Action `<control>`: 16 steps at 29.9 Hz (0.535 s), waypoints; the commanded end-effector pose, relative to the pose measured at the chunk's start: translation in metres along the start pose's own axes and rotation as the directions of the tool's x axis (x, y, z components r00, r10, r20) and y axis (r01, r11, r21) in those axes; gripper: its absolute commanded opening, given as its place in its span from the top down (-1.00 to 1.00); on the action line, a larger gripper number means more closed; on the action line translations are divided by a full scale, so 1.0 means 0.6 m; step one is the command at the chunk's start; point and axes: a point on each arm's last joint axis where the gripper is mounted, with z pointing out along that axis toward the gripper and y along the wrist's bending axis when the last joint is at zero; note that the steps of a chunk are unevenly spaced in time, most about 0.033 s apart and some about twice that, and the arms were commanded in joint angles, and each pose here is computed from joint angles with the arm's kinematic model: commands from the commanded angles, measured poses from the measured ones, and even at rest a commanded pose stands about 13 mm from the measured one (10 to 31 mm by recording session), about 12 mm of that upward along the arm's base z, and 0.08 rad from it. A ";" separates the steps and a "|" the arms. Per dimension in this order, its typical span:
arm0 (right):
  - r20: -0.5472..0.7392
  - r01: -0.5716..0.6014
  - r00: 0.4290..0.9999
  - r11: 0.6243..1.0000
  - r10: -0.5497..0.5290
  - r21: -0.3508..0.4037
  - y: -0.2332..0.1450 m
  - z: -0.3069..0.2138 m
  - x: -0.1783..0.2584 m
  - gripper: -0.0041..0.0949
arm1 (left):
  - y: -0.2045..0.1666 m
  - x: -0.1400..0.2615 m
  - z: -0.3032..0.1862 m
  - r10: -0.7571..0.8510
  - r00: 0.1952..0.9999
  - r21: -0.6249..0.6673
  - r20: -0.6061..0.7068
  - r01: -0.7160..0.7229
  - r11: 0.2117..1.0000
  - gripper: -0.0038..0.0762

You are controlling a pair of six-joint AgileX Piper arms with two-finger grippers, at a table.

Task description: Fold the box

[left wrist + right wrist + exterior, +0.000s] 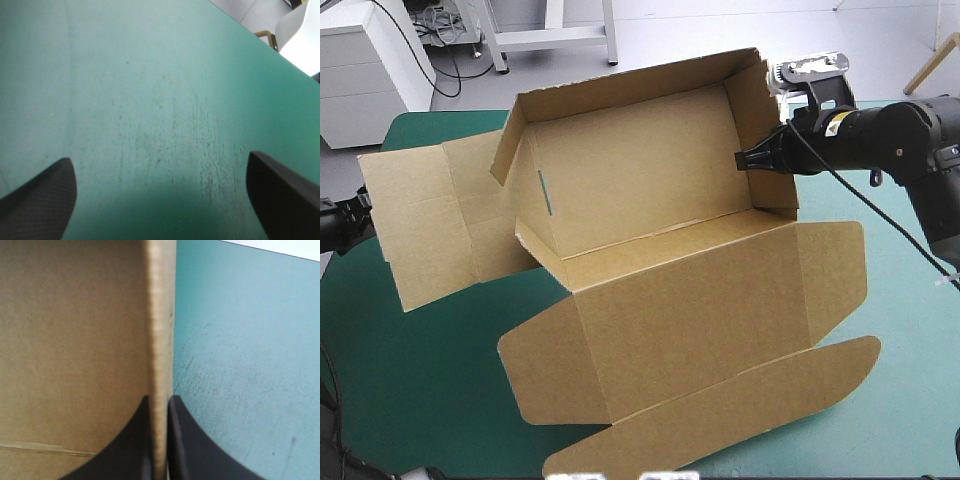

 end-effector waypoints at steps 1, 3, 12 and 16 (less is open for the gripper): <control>0.183 -0.007 0.983 0.999 0.017 -0.051 0.015 -0.045 -0.026 0.96 | -0.066 -0.008 -0.005 0.061 0.997 0.168 0.039 -0.067 0.984 -0.72; 0.198 -0.002 0.980 0.998 0.014 -0.061 0.016 -0.044 -0.028 0.96 | -0.085 -0.010 0.002 0.071 0.996 0.244 0.055 -0.082 0.966 -0.72; 0.217 -0.017 0.976 0.998 0.031 -0.067 0.011 -0.016 -0.038 0.96 | -0.173 0.013 0.064 0.213 0.977 0.387 -0.006 -0.194 0.902 -0.71; 0.220 -0.019 0.975 0.998 0.031 -0.056 0.005 0.007 -0.042 0.96 | -0.207 0.019 0.061 0.248 0.969 0.432 0.023 -0.233 0.871 -0.71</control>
